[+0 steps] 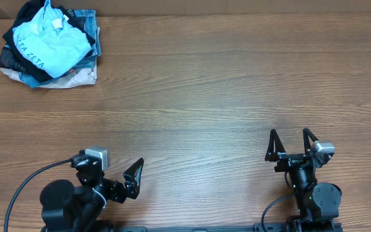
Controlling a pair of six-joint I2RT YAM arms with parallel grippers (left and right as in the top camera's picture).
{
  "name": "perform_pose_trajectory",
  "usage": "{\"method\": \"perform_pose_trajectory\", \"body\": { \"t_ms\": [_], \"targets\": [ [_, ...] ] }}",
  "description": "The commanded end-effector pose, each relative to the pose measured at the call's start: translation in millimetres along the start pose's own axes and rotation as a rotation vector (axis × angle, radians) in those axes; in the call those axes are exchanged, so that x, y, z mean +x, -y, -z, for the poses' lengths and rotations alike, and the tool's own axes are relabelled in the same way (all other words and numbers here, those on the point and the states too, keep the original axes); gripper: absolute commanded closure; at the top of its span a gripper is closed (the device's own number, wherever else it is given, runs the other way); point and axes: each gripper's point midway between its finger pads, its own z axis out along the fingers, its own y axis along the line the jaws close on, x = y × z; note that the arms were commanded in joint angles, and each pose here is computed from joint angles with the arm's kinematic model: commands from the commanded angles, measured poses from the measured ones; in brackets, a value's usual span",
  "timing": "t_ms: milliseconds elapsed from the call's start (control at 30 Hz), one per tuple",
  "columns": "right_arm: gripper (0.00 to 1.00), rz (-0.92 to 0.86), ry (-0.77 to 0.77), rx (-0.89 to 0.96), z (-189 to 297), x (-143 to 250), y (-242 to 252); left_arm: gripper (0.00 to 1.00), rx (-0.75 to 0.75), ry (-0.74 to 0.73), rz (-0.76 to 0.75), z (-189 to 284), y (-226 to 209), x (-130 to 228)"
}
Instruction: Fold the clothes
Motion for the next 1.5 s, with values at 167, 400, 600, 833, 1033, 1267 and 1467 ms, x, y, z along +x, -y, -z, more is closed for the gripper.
{"method": "perform_pose_trajectory", "body": {
  "t_ms": [167, 400, 600, 833, 1033, 1267, 1467],
  "targets": [
    [0.0, 0.005, 0.006, 0.002, 0, 1, 1, 0.0, -0.119, 0.217, 0.073, -22, -35, -4],
    [0.0, 0.005, 0.006, 0.002, 0, 1, 1, 0.0, -0.102, 0.308, 0.042, -42, -47, 14],
    [0.0, 0.005, 0.006, 0.002, 0, 1, 1, 0.0, -0.125, 0.358, -0.042, -52, -58, 20],
    [0.0, 0.004, 0.006, 0.002, 0, 1, 1, 0.0, -0.201, 0.368, -0.124, -51, -72, 20],
    [0.0, 0.005, 0.006, 0.002, 0, 1, 1, 0.0, -0.211, 0.371, -0.122, -51, -74, 20],
    [0.0, 0.005, 0.006, 0.002, 0, 1, 1, 0.0, -0.21, 0.37, -0.122, -51, -74, 20],
    [0.0, 0.005, 0.006, 0.002, 0, 1, 1, 0.0, -0.21, 0.37, -0.122, -51, -74, 20]
  ]
}}
